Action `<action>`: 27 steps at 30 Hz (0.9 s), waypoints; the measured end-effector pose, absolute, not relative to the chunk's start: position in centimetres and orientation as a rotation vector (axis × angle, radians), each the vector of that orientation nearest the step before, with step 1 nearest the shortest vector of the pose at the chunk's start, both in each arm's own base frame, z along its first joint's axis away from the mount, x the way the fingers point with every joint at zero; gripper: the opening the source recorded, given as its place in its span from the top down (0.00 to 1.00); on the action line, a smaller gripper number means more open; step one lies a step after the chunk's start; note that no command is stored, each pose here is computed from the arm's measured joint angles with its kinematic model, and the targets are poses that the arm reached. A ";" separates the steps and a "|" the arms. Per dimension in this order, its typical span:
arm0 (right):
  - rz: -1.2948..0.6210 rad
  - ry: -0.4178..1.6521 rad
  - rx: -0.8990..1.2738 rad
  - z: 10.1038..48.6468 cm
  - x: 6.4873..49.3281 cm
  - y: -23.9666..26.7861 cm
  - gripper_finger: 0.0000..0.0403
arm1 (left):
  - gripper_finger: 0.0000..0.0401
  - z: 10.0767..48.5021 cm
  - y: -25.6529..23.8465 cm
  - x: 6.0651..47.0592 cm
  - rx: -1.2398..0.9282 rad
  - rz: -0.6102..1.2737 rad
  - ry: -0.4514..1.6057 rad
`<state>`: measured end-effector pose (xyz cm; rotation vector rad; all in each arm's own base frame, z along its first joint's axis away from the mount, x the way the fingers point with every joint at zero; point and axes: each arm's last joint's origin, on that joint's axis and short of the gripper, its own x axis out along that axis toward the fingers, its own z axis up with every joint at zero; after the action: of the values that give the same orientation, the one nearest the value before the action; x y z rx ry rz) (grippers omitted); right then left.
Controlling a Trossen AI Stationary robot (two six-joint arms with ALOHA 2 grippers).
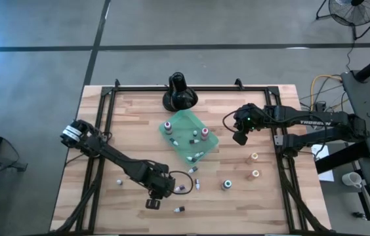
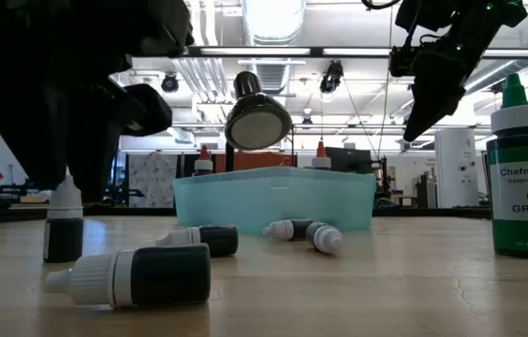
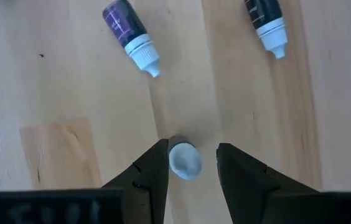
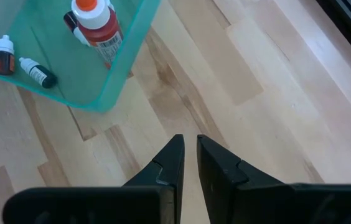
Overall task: Pick & Place food coloring
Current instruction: Put the small green food coloring bottle into the green bin
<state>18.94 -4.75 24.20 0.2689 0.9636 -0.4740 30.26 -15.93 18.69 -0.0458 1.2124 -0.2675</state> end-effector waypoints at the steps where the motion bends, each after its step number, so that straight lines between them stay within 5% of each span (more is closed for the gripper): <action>1: -0.474 0.964 0.269 24.2 18.9 -4.8 0.91 | 0.73 18.6 -15.9 30.3 -0.045 -0.267 1.216; 14: -0.476 0.963 0.271 24.2 18.9 -4.8 0.91 | 0.74 18.1 -16.0 30.4 -0.039 -0.257 1.232; 27: -0.476 0.963 0.271 24.2 18.9 -4.8 0.91 | 0.92 18.2 -15.7 30.3 -0.031 -0.233 1.253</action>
<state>18.93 -4.75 24.20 0.2709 0.9635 -0.4756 30.28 -15.73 18.24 -0.0315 1.2530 -0.2327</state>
